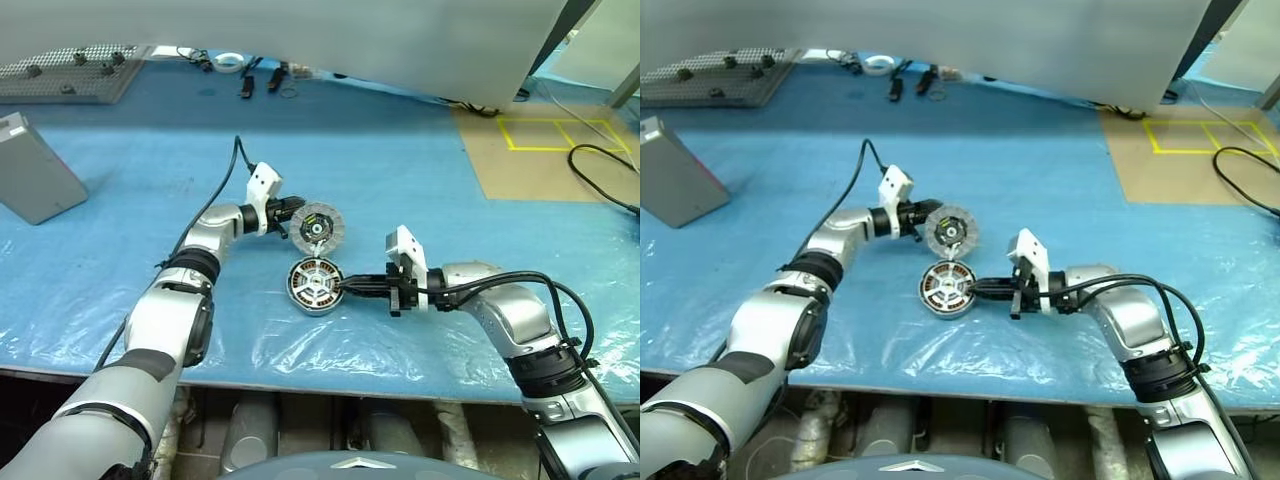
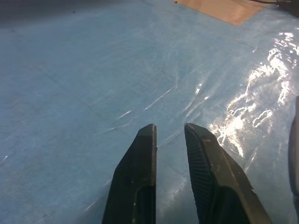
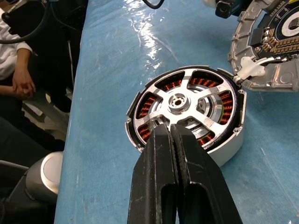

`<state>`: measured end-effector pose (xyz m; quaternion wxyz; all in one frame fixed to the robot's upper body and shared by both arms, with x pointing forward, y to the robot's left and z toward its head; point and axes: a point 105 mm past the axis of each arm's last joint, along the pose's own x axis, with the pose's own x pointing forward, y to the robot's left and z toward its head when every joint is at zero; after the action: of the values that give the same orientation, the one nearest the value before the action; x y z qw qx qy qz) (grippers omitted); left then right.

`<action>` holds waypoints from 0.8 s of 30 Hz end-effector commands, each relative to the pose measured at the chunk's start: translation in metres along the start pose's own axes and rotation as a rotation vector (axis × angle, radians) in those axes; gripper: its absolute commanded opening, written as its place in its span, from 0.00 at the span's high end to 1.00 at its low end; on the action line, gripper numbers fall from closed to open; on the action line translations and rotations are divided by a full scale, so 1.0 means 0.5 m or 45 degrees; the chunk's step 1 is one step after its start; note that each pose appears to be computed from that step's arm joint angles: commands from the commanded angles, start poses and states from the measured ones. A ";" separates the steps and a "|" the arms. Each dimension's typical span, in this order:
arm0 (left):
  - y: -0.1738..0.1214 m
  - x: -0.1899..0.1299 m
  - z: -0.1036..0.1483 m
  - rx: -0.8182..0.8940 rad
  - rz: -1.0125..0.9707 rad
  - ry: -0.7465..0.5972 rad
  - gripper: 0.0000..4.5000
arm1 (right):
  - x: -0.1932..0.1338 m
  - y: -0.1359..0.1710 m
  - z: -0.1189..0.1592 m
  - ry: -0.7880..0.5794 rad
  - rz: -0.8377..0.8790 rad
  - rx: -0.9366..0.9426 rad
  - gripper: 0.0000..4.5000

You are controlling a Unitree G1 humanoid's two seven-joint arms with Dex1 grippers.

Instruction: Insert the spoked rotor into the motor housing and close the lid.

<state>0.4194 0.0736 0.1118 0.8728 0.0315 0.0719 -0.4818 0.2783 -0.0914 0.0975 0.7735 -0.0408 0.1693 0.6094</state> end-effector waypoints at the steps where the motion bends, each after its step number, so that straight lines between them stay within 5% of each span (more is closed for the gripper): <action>1: -0.010 0.006 0.036 -0.018 -0.074 -0.089 0.86 | -0.010 0.004 0.026 -0.034 -0.005 -0.059 1.00; 3: -0.011 0.011 0.034 -0.030 -0.071 -0.080 0.99 | -0.012 0.003 0.025 -0.029 -0.011 -0.061 1.00; 14: -0.038 0.005 0.033 -0.095 -0.260 -0.068 0.99 | -0.024 0.019 0.016 0.001 -0.018 -0.049 1.00; 24: -0.106 0.029 0.106 0.050 -0.587 -0.147 0.99 | -0.031 0.023 0.013 0.014 -0.034 -0.034 1.00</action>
<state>0.3901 0.0359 0.1377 0.7650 -0.0220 0.0591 -0.6410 0.2686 -0.1035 0.0966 0.7809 -0.0529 0.1896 0.5928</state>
